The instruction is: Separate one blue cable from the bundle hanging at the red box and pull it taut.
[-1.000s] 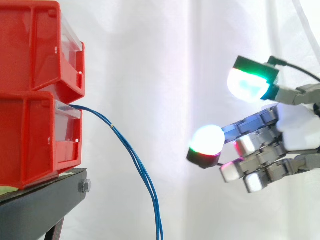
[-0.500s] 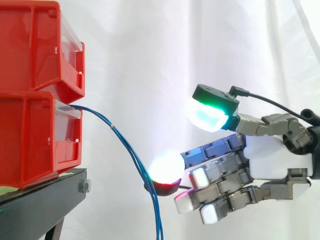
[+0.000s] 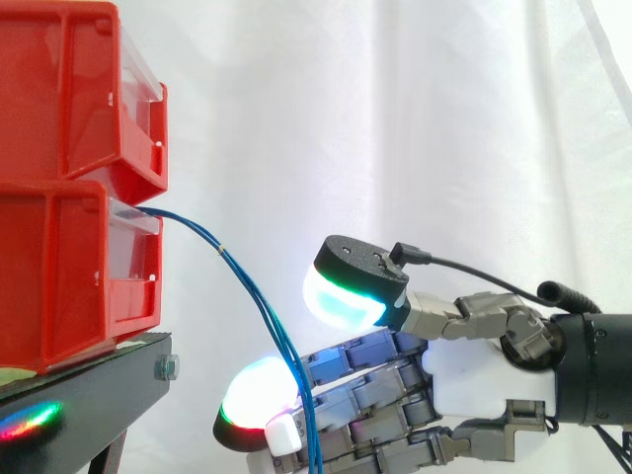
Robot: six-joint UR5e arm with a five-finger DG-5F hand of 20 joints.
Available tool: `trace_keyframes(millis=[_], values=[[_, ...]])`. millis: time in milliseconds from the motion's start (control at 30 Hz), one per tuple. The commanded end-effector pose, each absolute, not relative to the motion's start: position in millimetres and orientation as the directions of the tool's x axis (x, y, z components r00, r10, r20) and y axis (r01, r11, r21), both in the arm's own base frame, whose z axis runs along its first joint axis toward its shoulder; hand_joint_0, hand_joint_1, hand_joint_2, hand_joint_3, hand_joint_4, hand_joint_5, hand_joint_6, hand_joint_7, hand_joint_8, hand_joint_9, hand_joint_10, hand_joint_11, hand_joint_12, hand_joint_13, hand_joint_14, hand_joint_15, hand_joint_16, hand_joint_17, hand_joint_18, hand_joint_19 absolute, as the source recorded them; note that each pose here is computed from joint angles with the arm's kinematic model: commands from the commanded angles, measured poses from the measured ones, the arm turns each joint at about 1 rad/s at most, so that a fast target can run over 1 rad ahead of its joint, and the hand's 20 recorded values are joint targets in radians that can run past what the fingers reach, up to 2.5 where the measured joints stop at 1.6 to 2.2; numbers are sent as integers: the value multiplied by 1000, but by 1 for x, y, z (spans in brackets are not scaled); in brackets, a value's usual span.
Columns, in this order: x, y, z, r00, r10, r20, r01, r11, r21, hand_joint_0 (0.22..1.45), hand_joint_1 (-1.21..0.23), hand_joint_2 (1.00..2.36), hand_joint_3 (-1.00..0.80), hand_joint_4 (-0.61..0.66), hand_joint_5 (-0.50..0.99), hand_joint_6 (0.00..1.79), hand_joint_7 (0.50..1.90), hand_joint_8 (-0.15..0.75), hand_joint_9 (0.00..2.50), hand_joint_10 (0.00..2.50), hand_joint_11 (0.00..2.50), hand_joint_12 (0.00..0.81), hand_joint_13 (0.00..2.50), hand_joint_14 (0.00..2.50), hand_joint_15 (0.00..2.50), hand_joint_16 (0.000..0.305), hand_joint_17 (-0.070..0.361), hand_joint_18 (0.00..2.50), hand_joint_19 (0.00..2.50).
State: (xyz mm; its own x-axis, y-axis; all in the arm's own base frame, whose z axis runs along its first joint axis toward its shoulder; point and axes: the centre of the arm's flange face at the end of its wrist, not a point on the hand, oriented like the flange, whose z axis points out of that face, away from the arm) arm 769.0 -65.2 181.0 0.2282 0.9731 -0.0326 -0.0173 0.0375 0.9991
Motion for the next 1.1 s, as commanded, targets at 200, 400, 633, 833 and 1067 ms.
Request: trace_keyframes(millis=[200,400,633,833,1067], values=[[774,-56,182,217,976,-30,-54,43,998,537,-712,1000,-500,320,-175,502,887,346,770,12,483,372,448,6,178,46,103,293,235],[779,-45,187,203,979,-12,-100,33,994,548,-705,1000,-500,324,-173,502,890,350,807,14,520,370,508,7,216,45,101,361,279],[781,-26,188,174,985,-10,-108,30,994,572,-688,1000,-500,332,-168,502,894,353,842,13,535,368,573,8,262,44,99,423,332],[782,-15,189,149,989,12,-123,6,992,597,-676,1000,-500,331,-163,502,896,356,875,10,566,368,632,9,292,43,97,484,359],[782,-4,189,134,990,40,-127,-23,992,617,-668,1001,-480,334,-157,502,913,358,922,13,606,366,694,10,325,42,95,538,396]])
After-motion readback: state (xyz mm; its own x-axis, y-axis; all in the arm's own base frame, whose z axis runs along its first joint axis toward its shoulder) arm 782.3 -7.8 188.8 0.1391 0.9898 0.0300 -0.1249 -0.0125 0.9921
